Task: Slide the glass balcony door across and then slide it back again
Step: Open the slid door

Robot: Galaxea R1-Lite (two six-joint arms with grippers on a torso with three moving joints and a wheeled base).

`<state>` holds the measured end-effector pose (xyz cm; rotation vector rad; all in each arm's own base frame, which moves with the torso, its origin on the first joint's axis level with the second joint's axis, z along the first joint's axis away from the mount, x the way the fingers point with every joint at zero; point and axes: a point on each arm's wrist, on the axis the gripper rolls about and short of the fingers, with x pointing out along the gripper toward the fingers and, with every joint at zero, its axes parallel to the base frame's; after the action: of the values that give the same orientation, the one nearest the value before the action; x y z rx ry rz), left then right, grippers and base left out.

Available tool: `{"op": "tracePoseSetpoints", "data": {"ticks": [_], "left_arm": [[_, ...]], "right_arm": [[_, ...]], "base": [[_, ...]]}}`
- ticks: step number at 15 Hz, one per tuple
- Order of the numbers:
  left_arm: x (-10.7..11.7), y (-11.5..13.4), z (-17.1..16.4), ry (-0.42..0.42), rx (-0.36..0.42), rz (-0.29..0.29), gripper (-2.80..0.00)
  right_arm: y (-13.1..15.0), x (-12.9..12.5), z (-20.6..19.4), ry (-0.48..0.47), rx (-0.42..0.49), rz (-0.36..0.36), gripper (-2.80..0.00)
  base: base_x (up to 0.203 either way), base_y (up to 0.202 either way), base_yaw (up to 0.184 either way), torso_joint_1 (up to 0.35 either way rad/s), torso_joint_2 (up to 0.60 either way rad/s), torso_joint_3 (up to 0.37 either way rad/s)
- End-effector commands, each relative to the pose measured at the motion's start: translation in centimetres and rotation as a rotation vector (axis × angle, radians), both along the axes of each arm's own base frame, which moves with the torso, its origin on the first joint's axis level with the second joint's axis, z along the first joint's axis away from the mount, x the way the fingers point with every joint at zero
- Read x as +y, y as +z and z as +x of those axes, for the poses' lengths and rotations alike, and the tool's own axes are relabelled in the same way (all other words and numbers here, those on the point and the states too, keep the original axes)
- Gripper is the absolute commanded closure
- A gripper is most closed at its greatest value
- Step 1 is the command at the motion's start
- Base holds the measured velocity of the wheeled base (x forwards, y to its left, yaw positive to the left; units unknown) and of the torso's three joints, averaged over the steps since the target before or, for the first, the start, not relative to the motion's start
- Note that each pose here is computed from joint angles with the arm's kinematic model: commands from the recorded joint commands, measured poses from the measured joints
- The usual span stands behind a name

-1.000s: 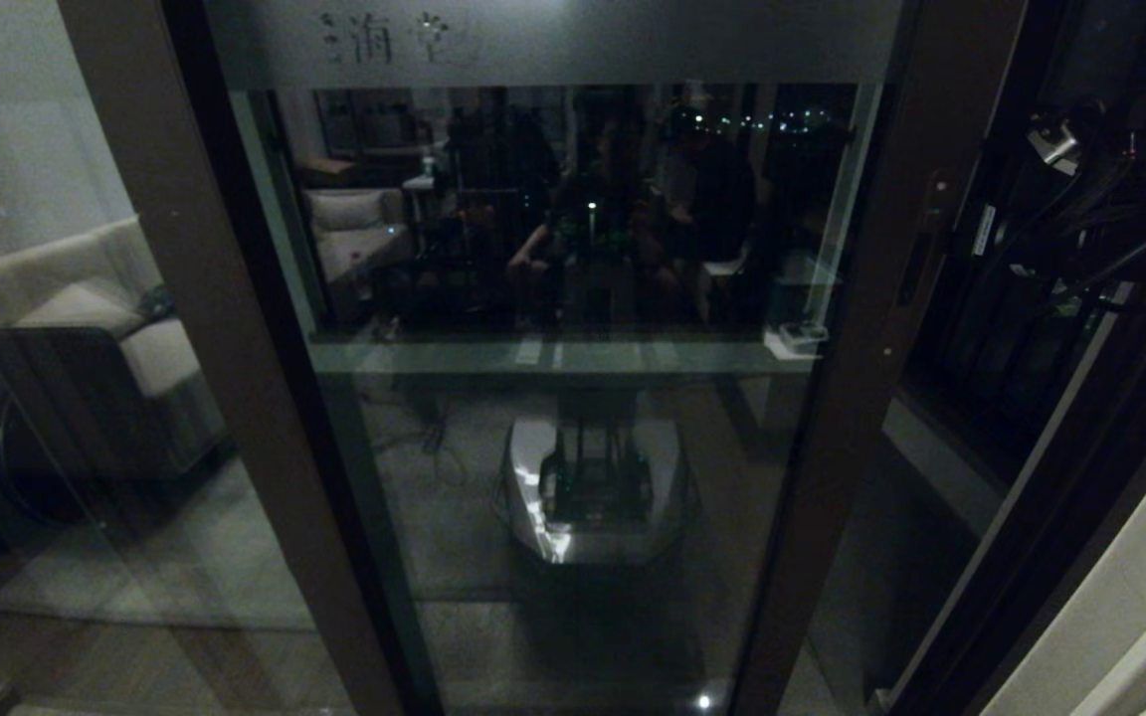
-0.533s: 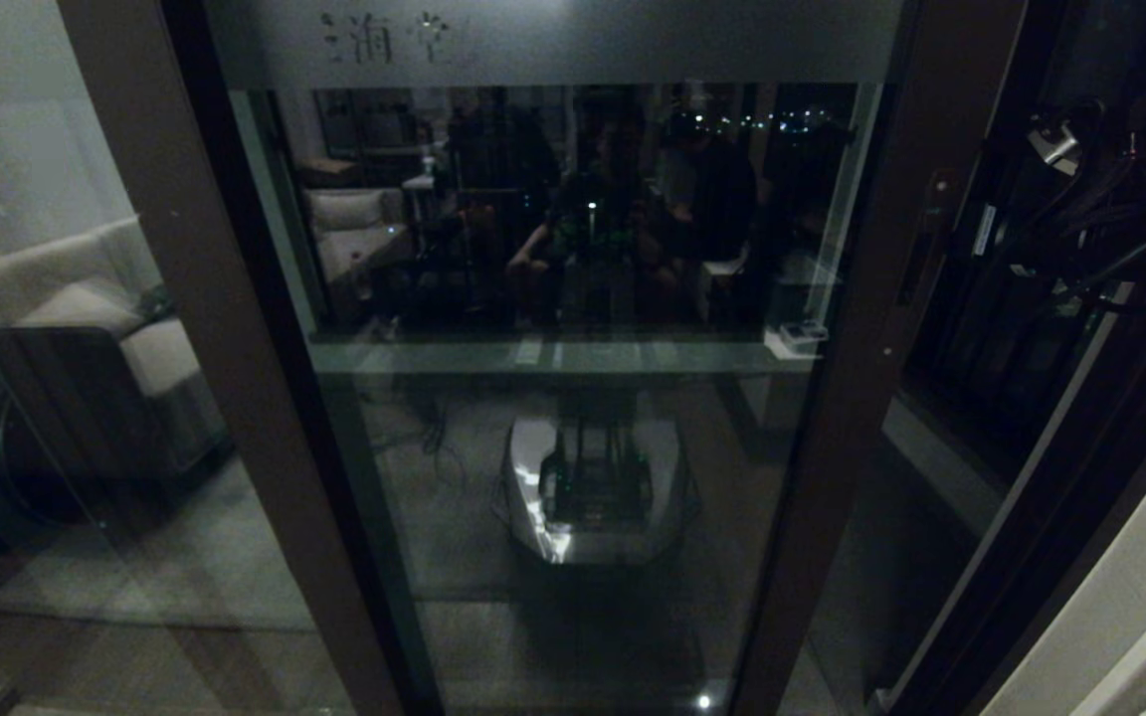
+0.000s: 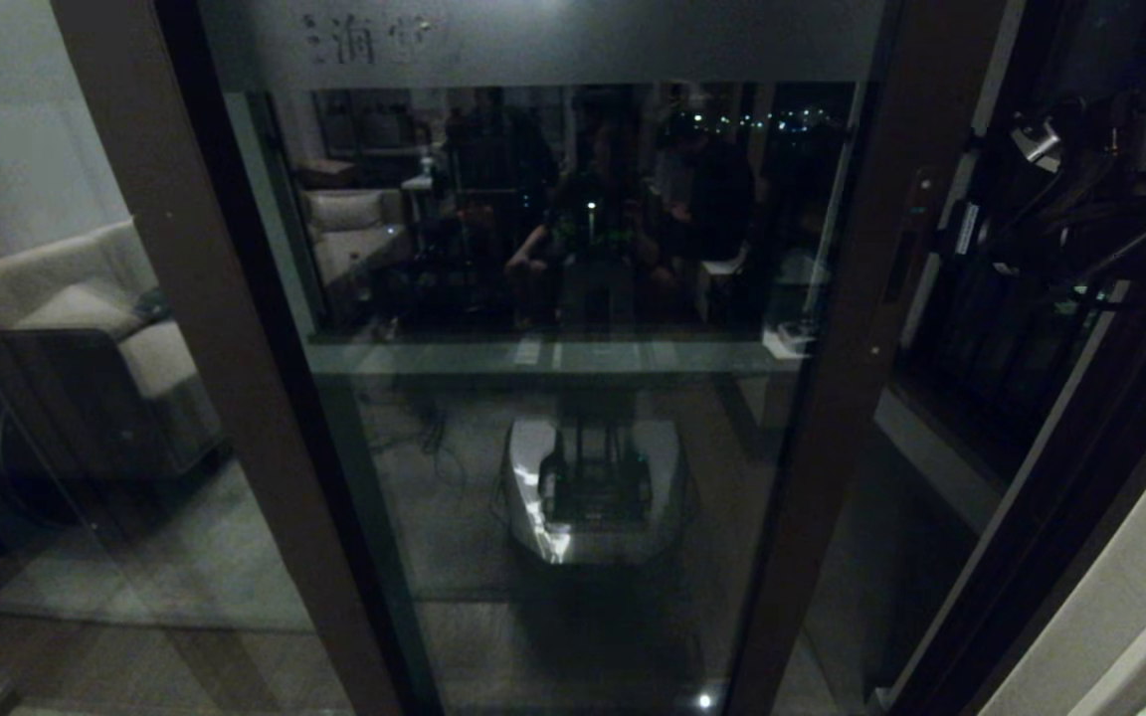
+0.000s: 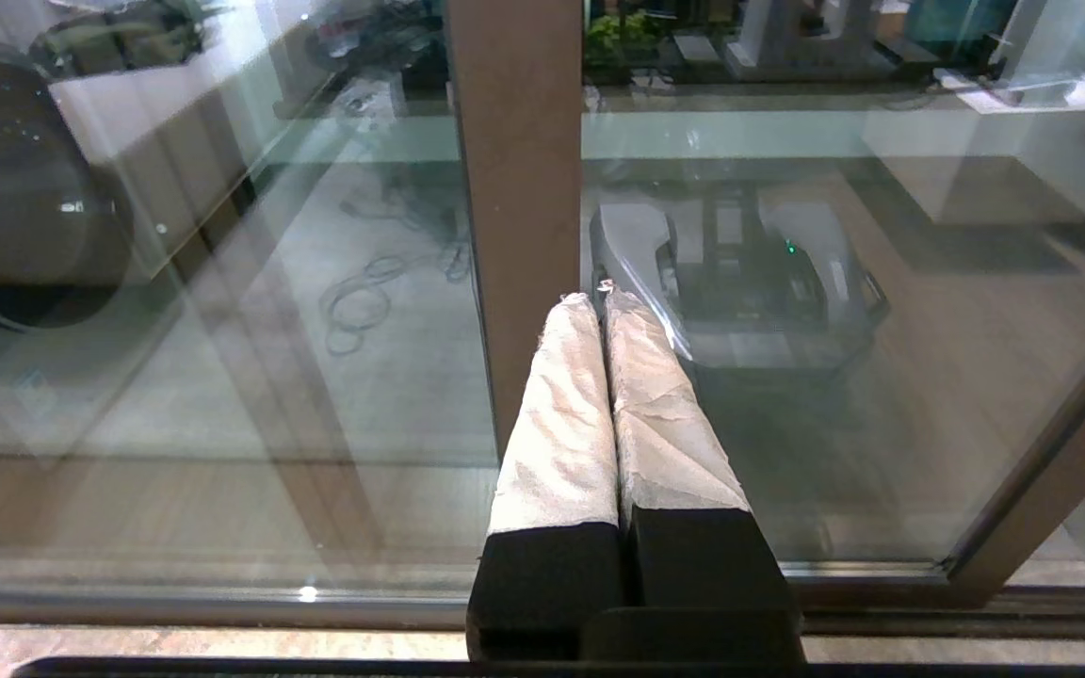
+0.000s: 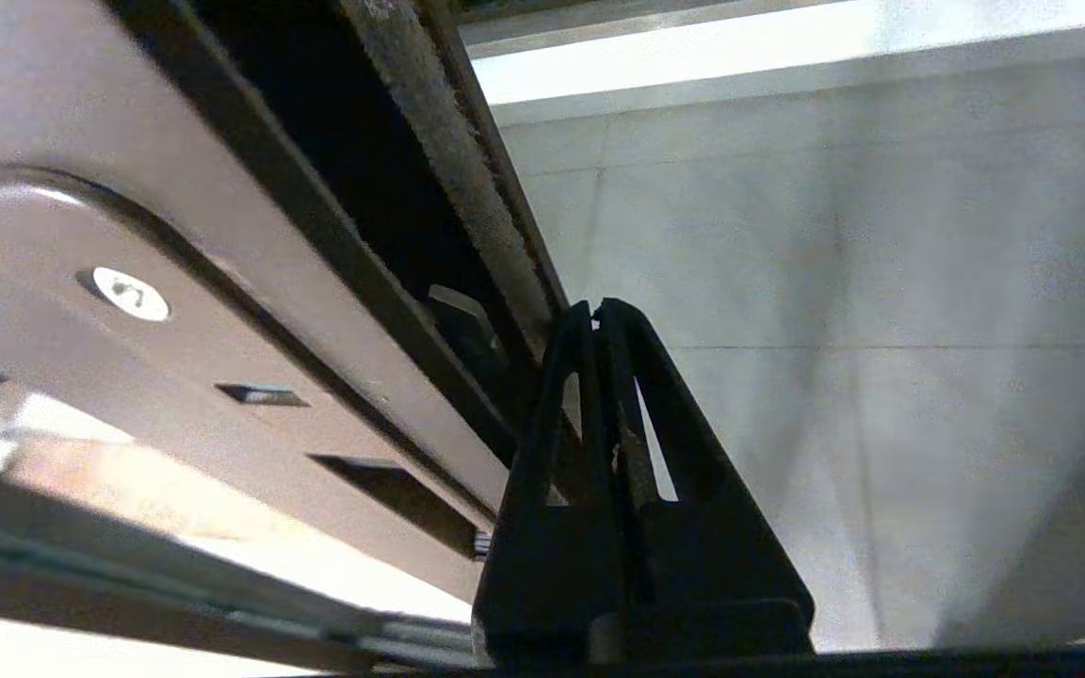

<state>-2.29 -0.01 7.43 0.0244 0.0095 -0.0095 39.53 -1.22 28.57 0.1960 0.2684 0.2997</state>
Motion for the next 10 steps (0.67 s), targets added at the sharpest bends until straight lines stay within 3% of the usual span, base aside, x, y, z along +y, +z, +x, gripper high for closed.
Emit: {"op": "tracePoseSetpoints", "data": {"ticks": [1, 10], "left_arm": [[0.0, 0.0, 0.0, 0.000, 0.000, 0.000, 0.00], [0.0, 0.0, 0.0, 0.000, 0.000, 0.000, 0.00]], "right_arm": [[-0.2, 1.3, 0.2, -0.021, -0.008, -0.014, 0.00], [0.3, 3.3, 0.1, 0.026, -0.027, -0.015, 0.00]], "base": [[0.000, 0.000, 0.000, 0.000, 0.00, 0.000], [0.000, 0.000, 0.000, 0.000, 0.00, 0.000]]}}
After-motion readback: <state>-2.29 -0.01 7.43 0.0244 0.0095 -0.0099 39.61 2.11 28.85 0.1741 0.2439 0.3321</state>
